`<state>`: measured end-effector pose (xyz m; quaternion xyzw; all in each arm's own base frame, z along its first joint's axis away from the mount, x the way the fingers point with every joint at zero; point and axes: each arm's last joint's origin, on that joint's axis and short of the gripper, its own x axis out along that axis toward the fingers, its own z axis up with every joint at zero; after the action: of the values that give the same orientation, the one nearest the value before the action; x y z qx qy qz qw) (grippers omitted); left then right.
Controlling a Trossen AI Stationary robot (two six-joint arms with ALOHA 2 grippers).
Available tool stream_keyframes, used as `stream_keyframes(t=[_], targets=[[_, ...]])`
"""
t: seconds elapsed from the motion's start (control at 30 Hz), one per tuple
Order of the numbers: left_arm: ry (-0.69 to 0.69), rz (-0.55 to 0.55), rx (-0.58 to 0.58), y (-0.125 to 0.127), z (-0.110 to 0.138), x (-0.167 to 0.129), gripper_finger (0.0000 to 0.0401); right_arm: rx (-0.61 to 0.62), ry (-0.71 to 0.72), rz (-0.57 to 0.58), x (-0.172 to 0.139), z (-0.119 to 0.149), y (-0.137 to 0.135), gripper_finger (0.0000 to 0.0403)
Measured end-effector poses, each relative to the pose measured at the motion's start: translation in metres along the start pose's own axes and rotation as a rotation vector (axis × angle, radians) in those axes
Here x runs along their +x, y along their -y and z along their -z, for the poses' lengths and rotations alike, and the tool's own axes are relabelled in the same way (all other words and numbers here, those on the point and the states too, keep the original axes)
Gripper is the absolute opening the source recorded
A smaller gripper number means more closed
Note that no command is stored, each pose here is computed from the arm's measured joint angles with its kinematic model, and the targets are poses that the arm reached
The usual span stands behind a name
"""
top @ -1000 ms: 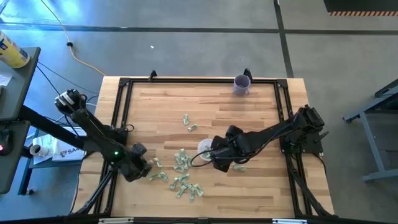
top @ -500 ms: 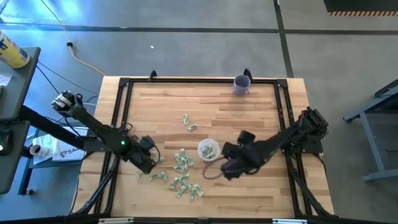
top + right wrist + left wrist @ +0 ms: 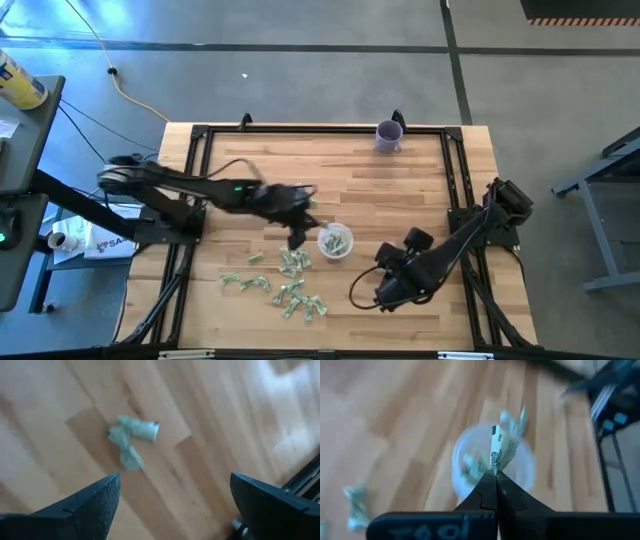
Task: Pick and place Stevia / Truvia into bins
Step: Put the stevia packet into the bin
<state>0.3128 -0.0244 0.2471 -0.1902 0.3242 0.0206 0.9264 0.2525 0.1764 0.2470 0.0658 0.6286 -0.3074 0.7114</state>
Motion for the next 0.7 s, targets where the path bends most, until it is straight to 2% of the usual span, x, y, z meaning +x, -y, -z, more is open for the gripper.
stream_keyframes(t=[0.17,0.33,0.5,0.6,0.7], targets=[[-0.13,0.053,-0.011,-0.002,0.002,0.044,0.007,0.021,0.001,-0.006,-0.003,0.012,-0.004,0.036],[-0.112,0.042,0.004,0.007,-0.01,0.06,0.0126,0.036,0.006,-0.008,-0.005,0.02,-0.006,0.036],[-0.194,-0.002,0.01,0.013,-0.023,0.043,0.0173,0.062,-0.011,-0.001,0.012,0.029,-0.008,0.0359],[-0.229,-0.059,0.067,0.021,-0.03,0.018,0.0191,0.066,-0.042,-0.081,0.034,0.034,-0.016,0.0359],[-0.3,-0.153,0.114,0.025,-0.023,-0.006,0.0199,0.054,-0.046,-0.167,0.051,0.038,-0.023,0.0359]])
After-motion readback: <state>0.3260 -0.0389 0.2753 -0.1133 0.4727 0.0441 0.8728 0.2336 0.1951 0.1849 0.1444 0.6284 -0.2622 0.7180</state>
